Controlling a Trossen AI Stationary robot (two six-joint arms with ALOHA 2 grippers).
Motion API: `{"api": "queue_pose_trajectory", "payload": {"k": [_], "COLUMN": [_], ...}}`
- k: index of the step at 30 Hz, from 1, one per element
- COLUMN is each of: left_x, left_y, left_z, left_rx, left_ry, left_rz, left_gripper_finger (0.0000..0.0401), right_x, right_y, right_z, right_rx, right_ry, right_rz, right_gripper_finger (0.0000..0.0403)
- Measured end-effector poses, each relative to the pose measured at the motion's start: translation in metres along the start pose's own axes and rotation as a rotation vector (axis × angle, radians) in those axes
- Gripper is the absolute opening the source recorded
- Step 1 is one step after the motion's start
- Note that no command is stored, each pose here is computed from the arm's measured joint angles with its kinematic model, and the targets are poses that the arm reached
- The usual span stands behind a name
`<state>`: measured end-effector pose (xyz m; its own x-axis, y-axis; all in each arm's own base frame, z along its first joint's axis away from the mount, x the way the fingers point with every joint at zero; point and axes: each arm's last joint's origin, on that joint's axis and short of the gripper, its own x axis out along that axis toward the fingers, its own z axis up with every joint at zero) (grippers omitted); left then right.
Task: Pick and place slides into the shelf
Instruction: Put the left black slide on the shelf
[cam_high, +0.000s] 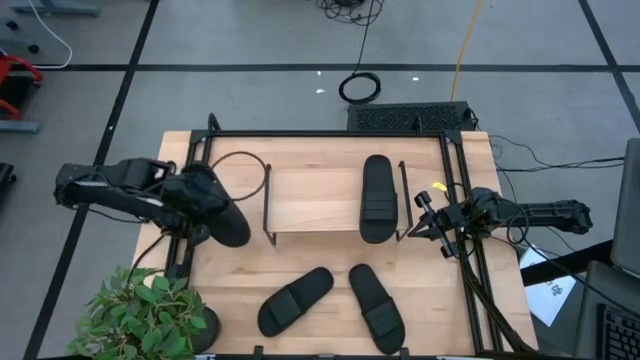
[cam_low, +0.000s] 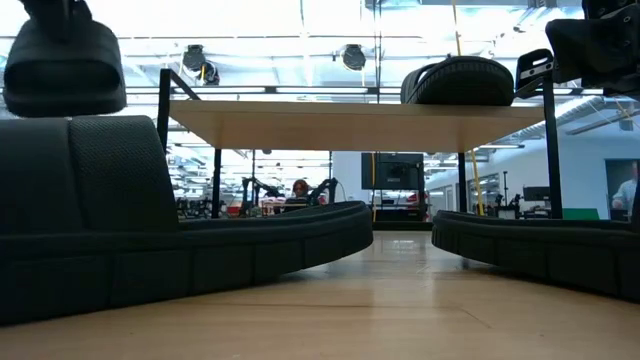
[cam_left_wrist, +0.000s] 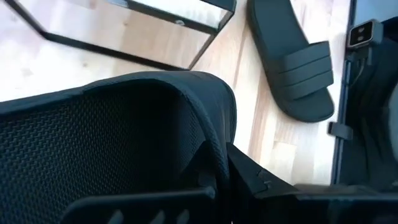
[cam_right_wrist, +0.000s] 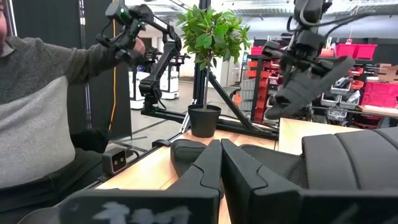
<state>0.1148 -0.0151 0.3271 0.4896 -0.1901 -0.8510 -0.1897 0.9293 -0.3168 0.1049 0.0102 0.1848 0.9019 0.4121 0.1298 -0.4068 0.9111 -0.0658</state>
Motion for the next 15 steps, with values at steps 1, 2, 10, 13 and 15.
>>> {"api": "queue_pose_trajectory", "payload": {"k": [1, 2, 10, 13, 15], "left_x": [-0.006, -0.011, -0.042, -0.046, -0.044], "left_y": [-0.001, -0.002, -0.022, -0.03, -0.036], "left_z": [0.001, 0.003, 0.033, 0.054, 0.067], "left_rx": [0.013, 0.036, 0.336, 0.455, 0.55], "left_ry": [-0.011, -0.032, -0.2, -0.269, -0.276], "left_rz": [0.007, 0.002, -0.1, -0.125, -0.181], "left_gripper_finger": [0.0004, 0.0004, 0.0004, 0.0003, 0.0003], "right_x": [0.0, 0.0, 0.0, 0.0, 0.0], "right_y": [0.0, 0.0, 0.0, 0.0, 0.0], "right_z": [0.0, 0.0, 0.0, 0.0, 0.0], "right_rx": [0.0, 0.0, -0.002, -0.005, -0.005], "right_ry": [0.0, 0.0, 0.0, -0.001, -0.001], "right_rz": [0.0, 0.0, 0.0, -0.001, 0.0], "right_gripper_finger": [0.0, 0.0, 0.0, 0.0, 0.0]}}
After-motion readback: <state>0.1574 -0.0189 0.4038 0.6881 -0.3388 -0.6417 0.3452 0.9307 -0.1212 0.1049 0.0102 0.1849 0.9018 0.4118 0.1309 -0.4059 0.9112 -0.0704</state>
